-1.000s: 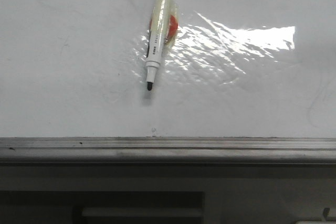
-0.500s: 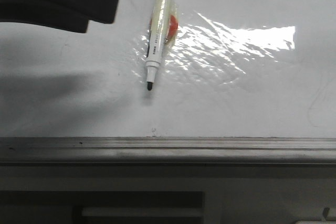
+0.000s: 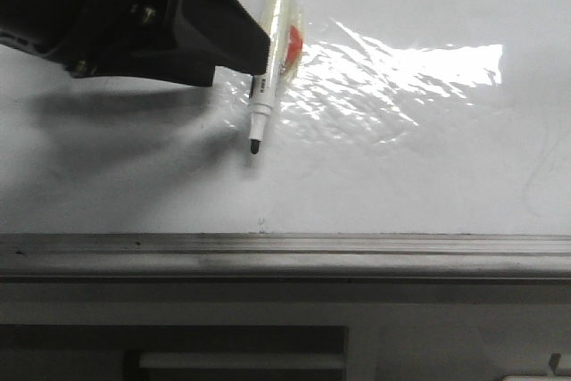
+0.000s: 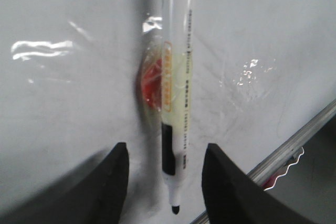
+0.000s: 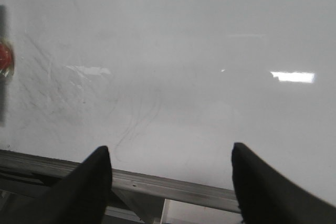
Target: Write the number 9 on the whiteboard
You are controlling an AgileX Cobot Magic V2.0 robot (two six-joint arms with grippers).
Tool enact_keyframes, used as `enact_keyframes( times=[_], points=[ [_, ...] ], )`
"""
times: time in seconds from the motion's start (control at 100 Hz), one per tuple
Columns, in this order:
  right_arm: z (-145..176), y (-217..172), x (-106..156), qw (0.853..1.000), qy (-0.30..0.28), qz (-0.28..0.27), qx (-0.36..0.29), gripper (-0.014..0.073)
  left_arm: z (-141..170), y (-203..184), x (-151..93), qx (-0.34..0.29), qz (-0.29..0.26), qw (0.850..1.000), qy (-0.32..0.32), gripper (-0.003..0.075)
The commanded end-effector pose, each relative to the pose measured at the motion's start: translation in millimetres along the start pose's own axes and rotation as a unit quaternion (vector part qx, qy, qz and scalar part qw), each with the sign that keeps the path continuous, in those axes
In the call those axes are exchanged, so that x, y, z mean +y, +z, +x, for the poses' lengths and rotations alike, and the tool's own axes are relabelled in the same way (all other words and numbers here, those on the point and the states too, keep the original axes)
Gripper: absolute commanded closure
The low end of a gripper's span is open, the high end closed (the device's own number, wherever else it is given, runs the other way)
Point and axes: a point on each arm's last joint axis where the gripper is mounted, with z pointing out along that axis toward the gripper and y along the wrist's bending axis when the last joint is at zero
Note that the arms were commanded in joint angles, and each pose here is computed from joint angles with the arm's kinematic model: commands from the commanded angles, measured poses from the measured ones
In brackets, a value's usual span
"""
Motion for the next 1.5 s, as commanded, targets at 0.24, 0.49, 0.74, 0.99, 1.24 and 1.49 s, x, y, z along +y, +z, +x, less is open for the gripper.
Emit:
enact_keyframes(
  times=[0.24,0.49,0.74,0.99,1.24,1.49],
  points=[
    [-16,-3,1,0.999,-0.006,0.003,-0.045,0.0166,-8,21,-20,-0.002,0.019,1.000,0.011,0.0426],
    [-16,-3,1,0.999,-0.001,-0.001,-0.045,0.0166,-12,26,-15,-0.034,-0.009,0.999,-0.023,0.0426],
    [-16,-3,2,0.999,0.001,-0.004,-0.045,0.0166,-16,26,-10,-0.055,-0.029,0.992,-0.107,0.0426],
    [-16,-3,3,0.999,0.005,-0.008,-0.046,0.0166,-15,29,-5,-0.064,-0.048,0.986,-0.145,0.0479],
    [-16,-3,3,0.999,0.010,-0.013,-0.046,0.0166,-14,32,0,-0.056,-0.055,0.985,-0.157,0.0681],
    [-15,-3,6,0.999,0.014,-0.026,-0.038,0.0166,-14,20,-13,-0.022,0.002,0.997,-0.069,0.0741]
  ],
)
